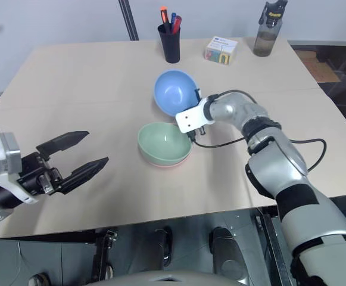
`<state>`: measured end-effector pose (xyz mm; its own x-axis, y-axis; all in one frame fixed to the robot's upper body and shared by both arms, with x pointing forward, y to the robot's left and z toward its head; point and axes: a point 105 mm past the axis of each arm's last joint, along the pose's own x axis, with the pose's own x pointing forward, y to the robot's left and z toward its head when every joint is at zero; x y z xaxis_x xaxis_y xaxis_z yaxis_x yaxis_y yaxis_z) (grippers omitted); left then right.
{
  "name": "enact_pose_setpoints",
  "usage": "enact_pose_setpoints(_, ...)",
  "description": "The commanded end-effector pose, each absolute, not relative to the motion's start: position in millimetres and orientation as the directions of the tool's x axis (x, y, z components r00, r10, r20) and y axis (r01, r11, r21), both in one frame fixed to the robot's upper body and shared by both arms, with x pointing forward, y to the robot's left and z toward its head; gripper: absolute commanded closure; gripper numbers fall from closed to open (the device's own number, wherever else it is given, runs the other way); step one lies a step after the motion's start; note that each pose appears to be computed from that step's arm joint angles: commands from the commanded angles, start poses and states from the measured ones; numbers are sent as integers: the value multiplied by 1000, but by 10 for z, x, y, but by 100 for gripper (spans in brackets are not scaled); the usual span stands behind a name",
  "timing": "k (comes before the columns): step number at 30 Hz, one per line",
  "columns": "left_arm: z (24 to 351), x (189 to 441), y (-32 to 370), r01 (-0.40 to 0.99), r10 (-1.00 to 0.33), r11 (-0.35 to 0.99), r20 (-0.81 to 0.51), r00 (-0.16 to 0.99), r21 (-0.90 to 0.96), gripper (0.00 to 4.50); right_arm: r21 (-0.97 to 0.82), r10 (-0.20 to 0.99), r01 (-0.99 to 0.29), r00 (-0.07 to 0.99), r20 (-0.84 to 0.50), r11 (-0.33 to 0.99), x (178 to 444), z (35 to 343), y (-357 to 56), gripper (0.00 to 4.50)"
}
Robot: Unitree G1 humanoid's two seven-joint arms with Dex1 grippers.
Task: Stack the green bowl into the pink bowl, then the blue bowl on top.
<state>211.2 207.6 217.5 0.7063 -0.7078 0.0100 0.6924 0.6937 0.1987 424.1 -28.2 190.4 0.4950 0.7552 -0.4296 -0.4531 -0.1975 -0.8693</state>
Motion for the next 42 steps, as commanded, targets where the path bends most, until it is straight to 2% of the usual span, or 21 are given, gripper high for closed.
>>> enact_pose_setpoints(1,2213,2119,2050,695,-717,683,29,696,223,0,-861,865,-501,393,-312,-83,4113,2449,-300,442)
enact_pose_setpoints(4,2200,2143,2046,699,-721,680,29,692,222,0,-759,936,-648,229,-269,-60,3876,2650,-387,442)
enact_pose_setpoints(8,2192,2192,2062,703,-725,676,29,688,221,0,-627,954,-759,26,-299,-176,3305,2665,-473,442)
enact_pose_setpoints(11,2186,2225,2057,708,-730,670,28,682,223,0,-529,947,-823,-32,-319,-206,3035,2515,-424,442)
enact_pose_setpoints(14,2186,2244,2044,714,-736,664,26,676,223,0,-454,941,-865,-60,-332,-216,2885,2309,-342,442)
enact_pose_setpoints(15,2187,2249,2042,715,-738,662,26,675,222,0,-440,940,-872,-64,-334,-215,2857,2268,-324,395)
enact_pose_setpoints(16,2189,2253,2044,716,-738,662,26,675,222,0,-426,939,-879,-66,-337,-215,2837,2230,-308,379)
enact_pose_setpoints(17,2194,2260,2046,714,-736,665,29,676,220,0,-423,939,-884,-51,-340,-201,2846,2175,-290,363)
enact_pose_setpoints(18,2194,2266,2050,710,-733,667,26,680,225,0,-426,942,-888,-23,-335,-173,2877,2139,-277,311)
enact_pose_setpoints(21,2187,2269,2046,708,-731,668,21,682,230,0,-435,947,-894,40,-318,-108,2943,2115,-290,210)
enact_pose_setpoints(24,2175,2202,2028,737,-755,643,12,655,208,0,-425,950,-905,110,-290,-25,2988,2143,-424,90)
enact_pose_setpoints(25,2173,2171,2023,753,-768,629,8,640,195,0,-419,950,-908,135,-282,4,2993,2161,-489,38)
enact_pose_setpoints(26,2169,2137,2018,768,-781,614,1,624,182,0,-408,947,-913,158,-278,33,2989,2174,-577,11)
enact_pose_setpoints(30,2141,2076,2040,782,-789,601,-32,613,167,0,-381,923,-913,267,-277,149,2992,2181,-899,11)
enact_pose_setpoints(33,2084,2101,2142,727,-732,652,-73,678,213,0,-416,875,-861,416,-247,292,3059,2196,-1190,11)
enact_pose_setpoints(35,1995,2089,2210,711,-699,674,-138,702,200,0,-406,853,-856,447,-270,320,3016,2177,-1383,11)
enact_pose_setpoints(42,2085,1962,2352,712,-695,678,-155,702,184,0,-381,782,-817,551,-291,434,2814,2280,-1915,11)
